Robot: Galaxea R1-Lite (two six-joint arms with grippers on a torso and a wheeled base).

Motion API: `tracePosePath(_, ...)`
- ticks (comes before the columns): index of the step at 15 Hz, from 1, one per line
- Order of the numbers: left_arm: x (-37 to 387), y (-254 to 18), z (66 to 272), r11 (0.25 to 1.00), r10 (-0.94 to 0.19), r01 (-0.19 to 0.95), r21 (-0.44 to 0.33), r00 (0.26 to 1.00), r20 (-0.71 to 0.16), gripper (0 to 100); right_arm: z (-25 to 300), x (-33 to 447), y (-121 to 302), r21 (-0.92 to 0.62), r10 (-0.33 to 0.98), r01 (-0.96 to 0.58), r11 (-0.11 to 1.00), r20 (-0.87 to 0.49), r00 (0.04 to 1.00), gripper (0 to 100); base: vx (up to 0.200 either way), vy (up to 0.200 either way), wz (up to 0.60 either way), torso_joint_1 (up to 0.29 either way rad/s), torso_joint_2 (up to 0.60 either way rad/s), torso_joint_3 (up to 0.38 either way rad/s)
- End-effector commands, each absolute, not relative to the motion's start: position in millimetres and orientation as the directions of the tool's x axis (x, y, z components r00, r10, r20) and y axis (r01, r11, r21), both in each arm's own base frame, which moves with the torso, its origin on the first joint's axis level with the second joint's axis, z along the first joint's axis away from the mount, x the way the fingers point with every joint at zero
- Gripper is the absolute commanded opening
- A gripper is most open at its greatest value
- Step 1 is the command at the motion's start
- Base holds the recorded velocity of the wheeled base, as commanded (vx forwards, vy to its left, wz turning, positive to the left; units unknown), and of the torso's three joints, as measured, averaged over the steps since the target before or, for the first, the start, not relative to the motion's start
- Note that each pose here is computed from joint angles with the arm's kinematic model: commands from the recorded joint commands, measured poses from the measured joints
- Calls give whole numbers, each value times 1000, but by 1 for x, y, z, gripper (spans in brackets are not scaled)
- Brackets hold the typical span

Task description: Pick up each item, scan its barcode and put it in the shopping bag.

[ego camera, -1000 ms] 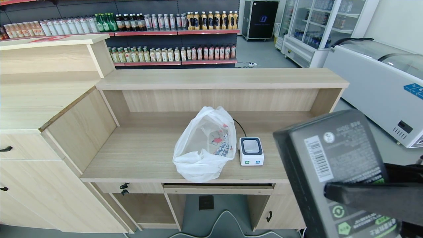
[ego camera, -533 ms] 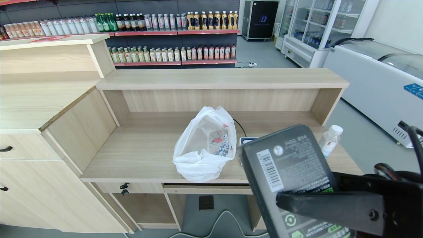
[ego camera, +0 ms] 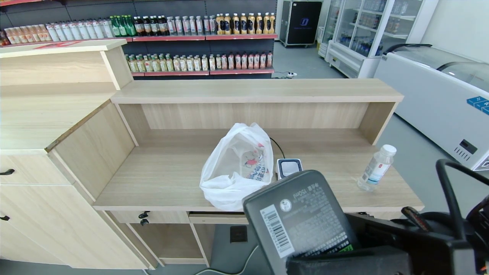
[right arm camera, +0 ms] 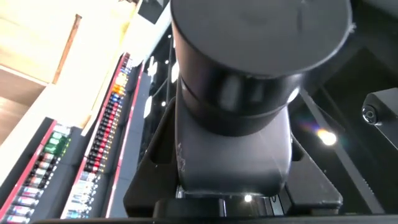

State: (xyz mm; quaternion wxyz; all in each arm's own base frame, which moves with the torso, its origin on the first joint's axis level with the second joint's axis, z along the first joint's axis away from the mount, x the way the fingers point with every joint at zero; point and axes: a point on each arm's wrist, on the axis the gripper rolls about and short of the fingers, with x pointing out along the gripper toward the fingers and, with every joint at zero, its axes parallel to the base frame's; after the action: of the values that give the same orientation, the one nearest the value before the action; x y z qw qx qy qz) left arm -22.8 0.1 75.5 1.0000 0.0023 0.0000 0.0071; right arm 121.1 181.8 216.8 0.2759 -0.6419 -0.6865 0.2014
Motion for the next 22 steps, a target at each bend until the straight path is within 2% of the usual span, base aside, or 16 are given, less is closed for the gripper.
tracePosePath(1,-23,0,75,1000,15,-15,5,1000,0,0,217,121,184,-632,992,769,100,120,-30,0,0,0,0,0,0,0)
tracePosePath(6,-23,0,75,1000,15,-15,5,1000,0,0,218,126,184,-628,992,773,87,124,-11,0,0,0,0,0,0,0)
tracePosePath(15,-23,0,75,1000,15,-15,5,1000,0,0,216,139,174,-625,988,780,18,129,80,0,0,0,0,0,0,0)
tracePosePath(22,-23,0,75,1000,15,-15,5,1000,0,0,215,142,169,-638,987,770,-2,122,104,0,0,0,0,0,0,0)
